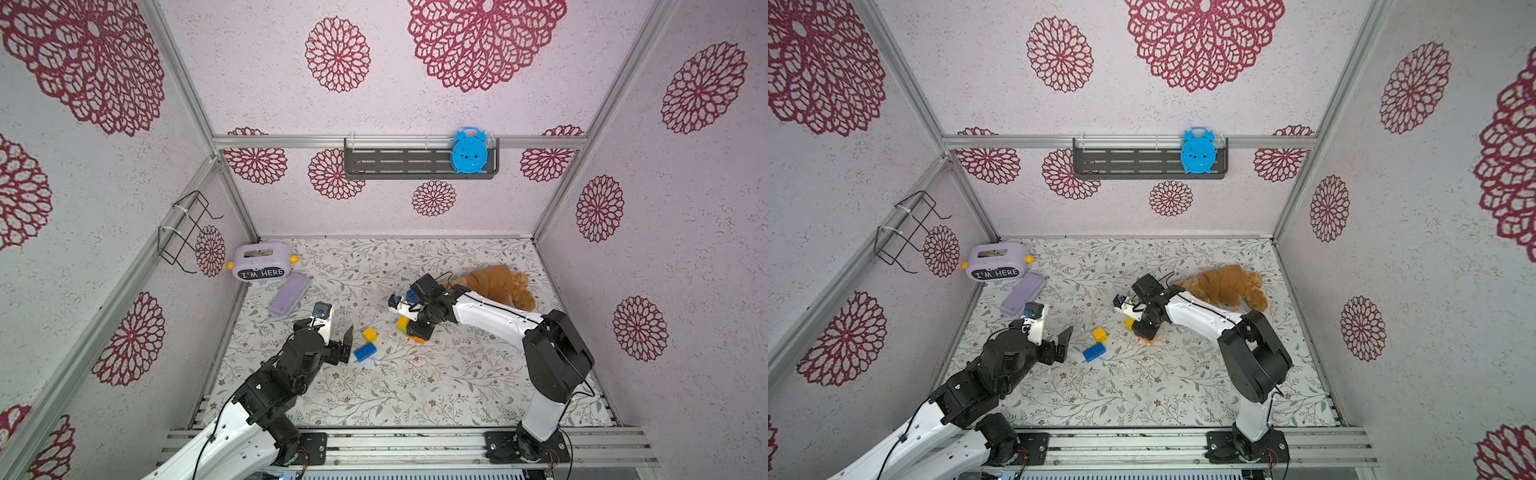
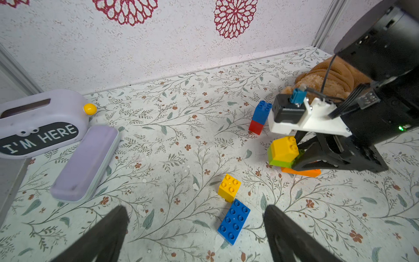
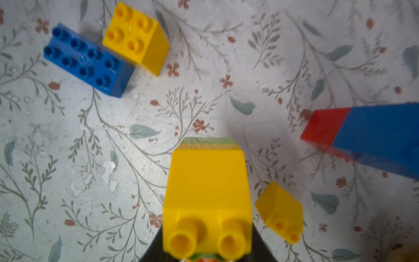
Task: Assemble a fork with lego
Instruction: Assemble the lego brick with the lego brick.
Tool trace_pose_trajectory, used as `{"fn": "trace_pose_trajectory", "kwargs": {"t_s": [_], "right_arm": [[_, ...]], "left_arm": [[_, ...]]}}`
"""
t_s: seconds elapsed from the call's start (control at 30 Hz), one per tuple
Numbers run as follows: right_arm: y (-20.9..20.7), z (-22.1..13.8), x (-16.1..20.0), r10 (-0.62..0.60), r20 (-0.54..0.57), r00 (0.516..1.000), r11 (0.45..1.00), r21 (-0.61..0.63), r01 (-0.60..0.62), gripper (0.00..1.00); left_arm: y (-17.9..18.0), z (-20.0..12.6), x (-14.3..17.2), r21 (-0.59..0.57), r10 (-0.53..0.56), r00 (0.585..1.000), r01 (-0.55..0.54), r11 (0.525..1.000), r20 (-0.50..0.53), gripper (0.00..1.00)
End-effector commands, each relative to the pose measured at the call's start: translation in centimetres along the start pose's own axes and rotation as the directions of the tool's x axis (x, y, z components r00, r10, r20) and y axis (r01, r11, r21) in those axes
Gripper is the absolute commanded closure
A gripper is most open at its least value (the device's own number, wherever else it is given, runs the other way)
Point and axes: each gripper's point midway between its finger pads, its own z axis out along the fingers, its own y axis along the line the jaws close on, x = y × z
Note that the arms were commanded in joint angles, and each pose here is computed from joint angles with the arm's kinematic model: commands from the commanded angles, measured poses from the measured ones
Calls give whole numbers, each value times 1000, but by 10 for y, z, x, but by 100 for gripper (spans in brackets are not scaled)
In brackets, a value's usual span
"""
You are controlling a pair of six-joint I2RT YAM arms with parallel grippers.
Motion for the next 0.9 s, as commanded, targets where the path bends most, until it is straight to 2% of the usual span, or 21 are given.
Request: {"fn": "trace_pose_trajectory", "kwargs": {"t_s": [0.0, 0.17, 0.4, 0.77, 0.87], "right_arm": [[-11, 9, -10, 78, -11, 997, 996, 36, -77, 79], [-22, 29, -16, 136, -36, 990, 988, 75, -133, 79], [-26, 42, -15, 151, -47, 987, 985, 92, -146, 79], [-6, 69, 40, 117, -193, 974, 991, 81, -103, 78], [-2, 70, 47, 126, -198, 972, 991, 67, -115, 77]], "left_arm": [[5, 3, -4, -26, -33, 999, 33, 999, 13, 3], [5, 8, -2, -33, -32, 999, 32, 999, 0, 3], [4, 13, 0, -34, -36, 999, 35, 999, -18, 3], [4, 17, 4, -38, -43, 998, 41, 998, -37, 3], [4, 17, 5, -39, -45, 998, 43, 998, -42, 3]]}}
